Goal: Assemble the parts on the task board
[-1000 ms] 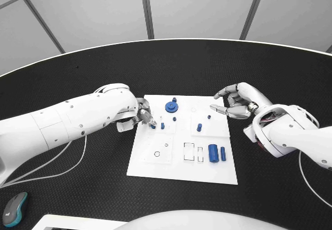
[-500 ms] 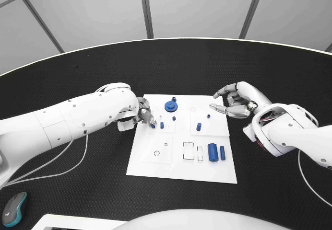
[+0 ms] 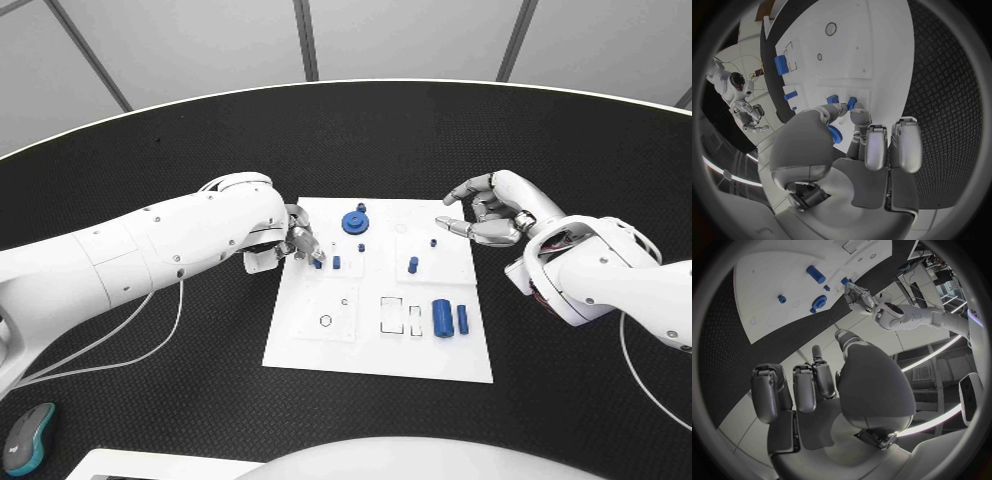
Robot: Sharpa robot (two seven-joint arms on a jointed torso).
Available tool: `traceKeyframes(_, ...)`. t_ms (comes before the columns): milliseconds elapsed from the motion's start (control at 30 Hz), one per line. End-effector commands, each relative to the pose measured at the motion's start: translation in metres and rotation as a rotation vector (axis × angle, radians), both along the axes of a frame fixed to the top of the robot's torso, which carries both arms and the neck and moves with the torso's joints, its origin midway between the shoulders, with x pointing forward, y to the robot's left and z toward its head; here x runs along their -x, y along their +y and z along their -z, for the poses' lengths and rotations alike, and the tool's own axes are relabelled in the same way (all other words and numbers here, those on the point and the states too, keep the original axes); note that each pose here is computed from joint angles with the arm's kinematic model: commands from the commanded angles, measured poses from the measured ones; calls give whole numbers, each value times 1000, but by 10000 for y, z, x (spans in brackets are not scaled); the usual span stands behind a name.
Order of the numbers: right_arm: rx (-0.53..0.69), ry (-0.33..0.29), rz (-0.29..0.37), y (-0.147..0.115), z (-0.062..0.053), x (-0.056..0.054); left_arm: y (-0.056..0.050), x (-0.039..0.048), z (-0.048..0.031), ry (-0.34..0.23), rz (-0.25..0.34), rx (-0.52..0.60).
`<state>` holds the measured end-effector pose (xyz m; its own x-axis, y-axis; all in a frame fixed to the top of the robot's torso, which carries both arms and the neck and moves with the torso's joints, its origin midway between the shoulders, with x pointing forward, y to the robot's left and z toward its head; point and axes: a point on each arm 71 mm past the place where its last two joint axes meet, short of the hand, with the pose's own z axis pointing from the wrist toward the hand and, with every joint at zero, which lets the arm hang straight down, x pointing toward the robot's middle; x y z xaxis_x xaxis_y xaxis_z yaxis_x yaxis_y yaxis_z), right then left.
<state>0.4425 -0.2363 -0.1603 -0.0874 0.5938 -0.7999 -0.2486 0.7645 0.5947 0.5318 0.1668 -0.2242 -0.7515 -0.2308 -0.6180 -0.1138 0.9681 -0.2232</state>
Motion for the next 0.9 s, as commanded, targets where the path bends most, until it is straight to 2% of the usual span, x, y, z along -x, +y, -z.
traceKeyframes(33, 0, 0, 0, -1, 0, 0, 11, -3, 6, 6, -1, -4)
traceKeyframes(900, -1, -6, 4, -21, -5, 1, 80, -22, 19, 2, -46, 4)
